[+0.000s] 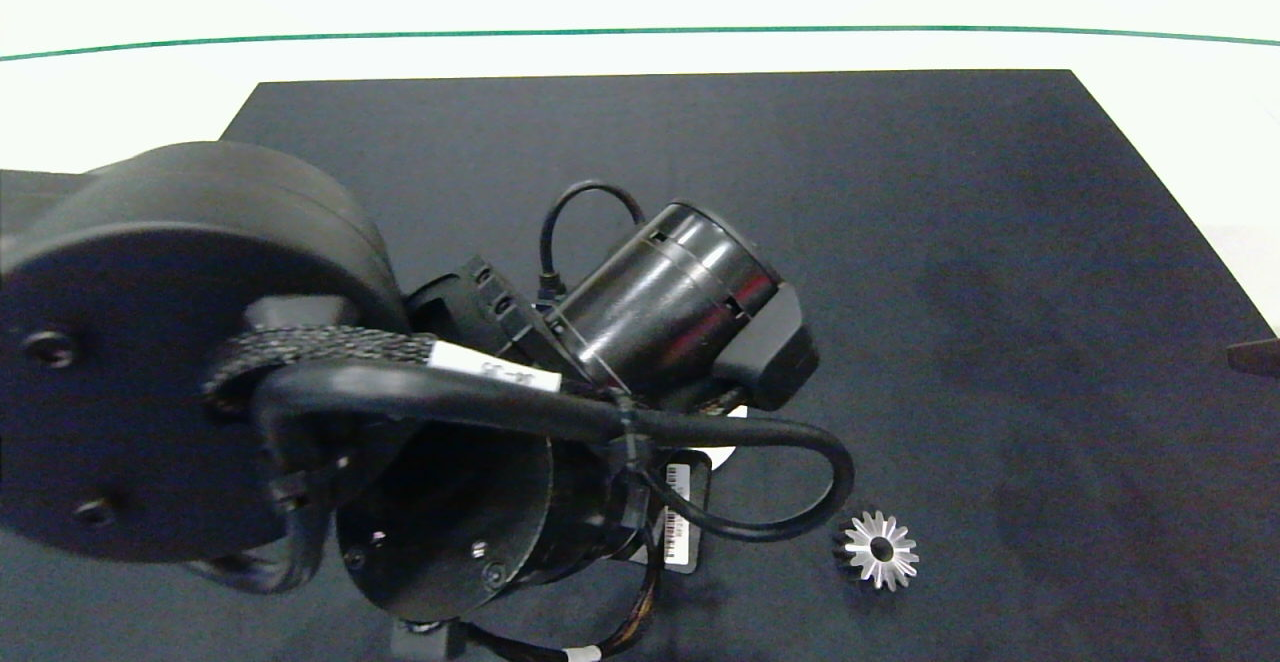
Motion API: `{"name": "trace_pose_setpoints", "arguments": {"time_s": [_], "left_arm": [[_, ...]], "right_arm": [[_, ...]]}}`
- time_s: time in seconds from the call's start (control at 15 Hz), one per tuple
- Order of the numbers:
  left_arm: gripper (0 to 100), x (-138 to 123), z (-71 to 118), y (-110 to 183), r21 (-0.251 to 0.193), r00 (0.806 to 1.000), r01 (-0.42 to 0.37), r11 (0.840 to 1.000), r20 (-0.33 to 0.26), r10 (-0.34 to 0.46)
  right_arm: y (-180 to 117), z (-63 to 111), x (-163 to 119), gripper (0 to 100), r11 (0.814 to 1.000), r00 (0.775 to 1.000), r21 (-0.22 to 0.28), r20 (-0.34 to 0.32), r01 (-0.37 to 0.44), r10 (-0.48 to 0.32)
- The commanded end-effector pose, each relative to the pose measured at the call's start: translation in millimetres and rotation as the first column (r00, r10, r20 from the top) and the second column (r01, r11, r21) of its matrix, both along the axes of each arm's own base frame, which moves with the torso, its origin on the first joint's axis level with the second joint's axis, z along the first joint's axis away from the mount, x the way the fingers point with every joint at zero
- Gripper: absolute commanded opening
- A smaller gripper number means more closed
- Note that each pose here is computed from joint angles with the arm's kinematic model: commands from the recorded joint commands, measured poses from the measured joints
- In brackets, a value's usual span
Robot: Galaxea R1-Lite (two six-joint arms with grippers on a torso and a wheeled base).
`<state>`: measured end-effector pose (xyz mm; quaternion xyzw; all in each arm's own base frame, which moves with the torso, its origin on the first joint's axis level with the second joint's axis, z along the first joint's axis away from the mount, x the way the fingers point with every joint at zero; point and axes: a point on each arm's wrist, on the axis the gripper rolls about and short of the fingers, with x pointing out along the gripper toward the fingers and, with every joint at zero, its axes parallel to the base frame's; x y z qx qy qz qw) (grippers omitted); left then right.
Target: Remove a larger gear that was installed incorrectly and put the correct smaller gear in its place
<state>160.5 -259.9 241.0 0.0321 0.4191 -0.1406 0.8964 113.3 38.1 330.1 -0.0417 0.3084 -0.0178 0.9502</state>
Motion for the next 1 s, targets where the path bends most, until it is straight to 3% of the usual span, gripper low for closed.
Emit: {"name": "trace_pose_setpoints", "arguments": {"time_s": [0.07,0.6,0.73,1.0], "left_arm": [[16,12.2,-15.7,-16.6,0.088,0.999,0.053,0.995,-0.005,-0.053],[16,32.0,-13.5,-34.3,0.064,0.999,0.038,0.997,0.025,-0.039],[16,34.5,-14.0,-36.1,0.078,0.999,0.016,0.997,0.049,-0.02],[16,35.7,-20.7,-40.7,0.093,0.999,0.012,0.996,0.044,-0.016]], "right_arm": [[0.0,-0.3,-0.7,100,1.0,1.0,-0.001,-0.003,-0.001,0.001],[-3.5,3.4,-8.8,100,1.0,1.0,0.006,0.024,-0.001,0.001],[-4.6,4.1,-11.6,100,1.0,1.0,0.001,0.03,-0.008,0.008],[-4.8,4.2,-12.1,100,1.0,0.999,-0.001,0.032,-0.01,0.01]]}}
